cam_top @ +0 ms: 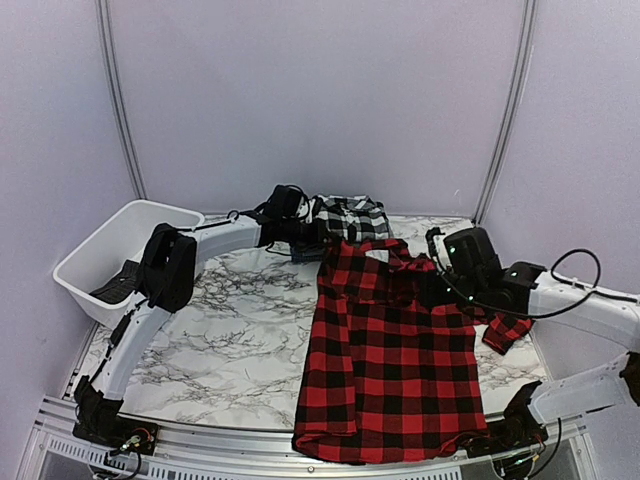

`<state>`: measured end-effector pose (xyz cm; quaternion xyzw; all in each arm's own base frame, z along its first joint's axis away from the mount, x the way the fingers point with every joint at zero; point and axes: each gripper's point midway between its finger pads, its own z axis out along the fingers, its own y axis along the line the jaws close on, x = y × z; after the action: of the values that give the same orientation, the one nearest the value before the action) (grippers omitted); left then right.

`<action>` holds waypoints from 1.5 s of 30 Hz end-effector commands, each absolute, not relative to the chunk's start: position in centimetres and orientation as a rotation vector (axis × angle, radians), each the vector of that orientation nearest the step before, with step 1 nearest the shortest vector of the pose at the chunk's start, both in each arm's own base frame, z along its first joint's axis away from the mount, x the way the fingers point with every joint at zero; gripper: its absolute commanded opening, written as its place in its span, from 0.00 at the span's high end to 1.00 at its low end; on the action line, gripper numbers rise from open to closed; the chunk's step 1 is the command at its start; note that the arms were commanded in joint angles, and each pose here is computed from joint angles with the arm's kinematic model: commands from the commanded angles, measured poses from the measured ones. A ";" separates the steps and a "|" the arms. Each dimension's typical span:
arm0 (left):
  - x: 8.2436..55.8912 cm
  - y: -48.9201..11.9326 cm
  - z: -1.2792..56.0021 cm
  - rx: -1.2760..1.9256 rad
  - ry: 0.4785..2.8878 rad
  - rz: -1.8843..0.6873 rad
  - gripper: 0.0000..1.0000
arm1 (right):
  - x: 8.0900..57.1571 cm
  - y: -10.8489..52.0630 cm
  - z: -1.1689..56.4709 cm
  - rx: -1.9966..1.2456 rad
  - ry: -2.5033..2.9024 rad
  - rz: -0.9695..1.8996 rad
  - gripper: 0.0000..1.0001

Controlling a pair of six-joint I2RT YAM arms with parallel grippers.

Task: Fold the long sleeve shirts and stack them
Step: Smooth out the 1/3-folded shirt at the center of the board.

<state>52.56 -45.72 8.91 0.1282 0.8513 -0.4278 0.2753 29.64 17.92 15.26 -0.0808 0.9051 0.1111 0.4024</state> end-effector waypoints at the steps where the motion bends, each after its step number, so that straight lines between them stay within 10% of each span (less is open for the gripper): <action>1: 51.7 -46.3 9.7 0.380 2.273 -1.175 0.90 | 30.0 13.5 22.5 -0.030 2.162 0.095 1.00; 10: 51.5 -45.5 12.3 0.337 2.258 -1.126 0.41 | 33.9 9.6 28.3 0.045 2.086 -0.080 1.00; 17: 48.8 -42.7 16.4 0.378 2.245 -1.031 0.25 | 35.9 5.9 31.0 0.120 2.046 -0.221 1.00; 28: 43.1 -42.1 15.5 0.438 2.373 -1.125 0.40 | 34.0 4.6 30.0 0.175 2.069 -0.212 1.00; 45: 18.2 -42.2 11.2 0.949 2.560 -0.841 0.54 | 35.6 6.0 24.6 0.115 2.188 -0.229 1.00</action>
<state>21.58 -43.65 12.43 0.3112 0.8744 -0.3389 0.1540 34.97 5.85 24.61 0.0441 0.8889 -0.0977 0.4454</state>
